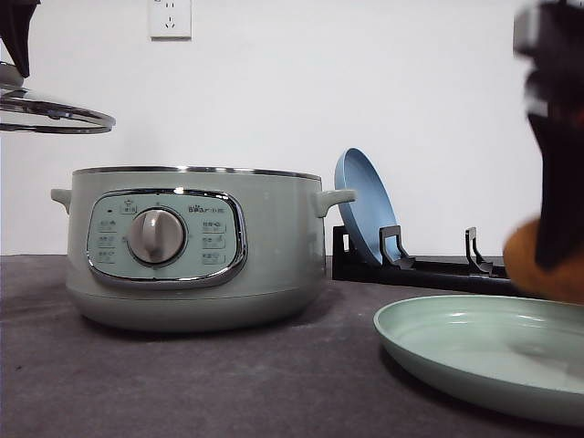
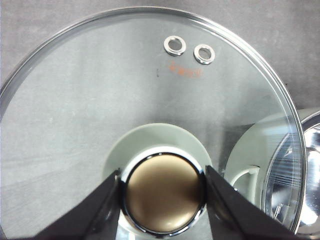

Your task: Transfer potato from steamer to green plate

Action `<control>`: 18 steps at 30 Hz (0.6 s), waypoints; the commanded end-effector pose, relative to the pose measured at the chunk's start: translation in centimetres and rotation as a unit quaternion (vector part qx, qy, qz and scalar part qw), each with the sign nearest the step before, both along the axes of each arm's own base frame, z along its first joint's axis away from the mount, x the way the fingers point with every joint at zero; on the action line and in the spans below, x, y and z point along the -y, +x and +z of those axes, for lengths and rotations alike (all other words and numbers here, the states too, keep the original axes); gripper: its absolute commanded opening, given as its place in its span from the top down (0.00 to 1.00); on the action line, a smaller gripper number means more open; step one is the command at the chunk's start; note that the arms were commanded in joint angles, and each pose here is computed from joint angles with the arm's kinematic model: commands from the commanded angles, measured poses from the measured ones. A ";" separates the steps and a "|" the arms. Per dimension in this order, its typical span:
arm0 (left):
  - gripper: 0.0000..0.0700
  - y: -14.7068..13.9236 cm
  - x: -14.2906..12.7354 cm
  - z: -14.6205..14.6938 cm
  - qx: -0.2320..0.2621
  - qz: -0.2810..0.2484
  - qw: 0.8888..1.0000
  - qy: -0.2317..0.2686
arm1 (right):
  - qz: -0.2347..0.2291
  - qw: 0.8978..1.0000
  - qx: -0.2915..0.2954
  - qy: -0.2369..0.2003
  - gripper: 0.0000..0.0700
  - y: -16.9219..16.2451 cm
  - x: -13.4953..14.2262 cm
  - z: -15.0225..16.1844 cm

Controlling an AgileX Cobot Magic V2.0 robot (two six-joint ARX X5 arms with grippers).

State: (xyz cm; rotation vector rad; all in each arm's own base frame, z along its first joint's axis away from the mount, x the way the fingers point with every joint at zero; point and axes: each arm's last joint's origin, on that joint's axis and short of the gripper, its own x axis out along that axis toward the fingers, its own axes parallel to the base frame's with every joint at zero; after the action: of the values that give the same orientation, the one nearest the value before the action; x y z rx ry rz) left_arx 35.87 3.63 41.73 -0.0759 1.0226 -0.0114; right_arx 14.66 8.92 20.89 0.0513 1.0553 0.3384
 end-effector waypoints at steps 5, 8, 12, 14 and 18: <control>1.00 -0.7 0.0 1.7 0.036 0.001 0.999 0.002 | -0.006 1.000 -0.024 0.009 0.63 1.0 -0.4 -2.2; 1.00 -0.7 0.1 1.7 0.036 0.000 0.999 0.002 | -0.004 1.000 -0.023 0.007 0.63 1.5 -0.7 -2.7; 1.00 -0.7 0.2 1.7 0.036 -0.002 0.999 0.002 | -0.003 1.000 -0.013 0.013 0.63 2.2 -1.1 -3.0; 1.00 -0.7 0.2 1.7 0.036 -0.002 0.999 0.002 | -0.004 1.000 -0.011 0.014 0.63 2.5 -1.2 -3.2; 1.00 -0.7 0.2 1.7 0.036 -0.002 0.999 0.002 | -0.003 1.000 -0.019 0.009 0.63 2.8 -1.4 -3.8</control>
State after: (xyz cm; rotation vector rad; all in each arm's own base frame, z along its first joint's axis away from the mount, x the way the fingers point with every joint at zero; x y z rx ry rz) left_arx 35.89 3.46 41.73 -0.0738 1.0228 -0.0160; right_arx 17.31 10.15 17.37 0.0774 1.0800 0.3438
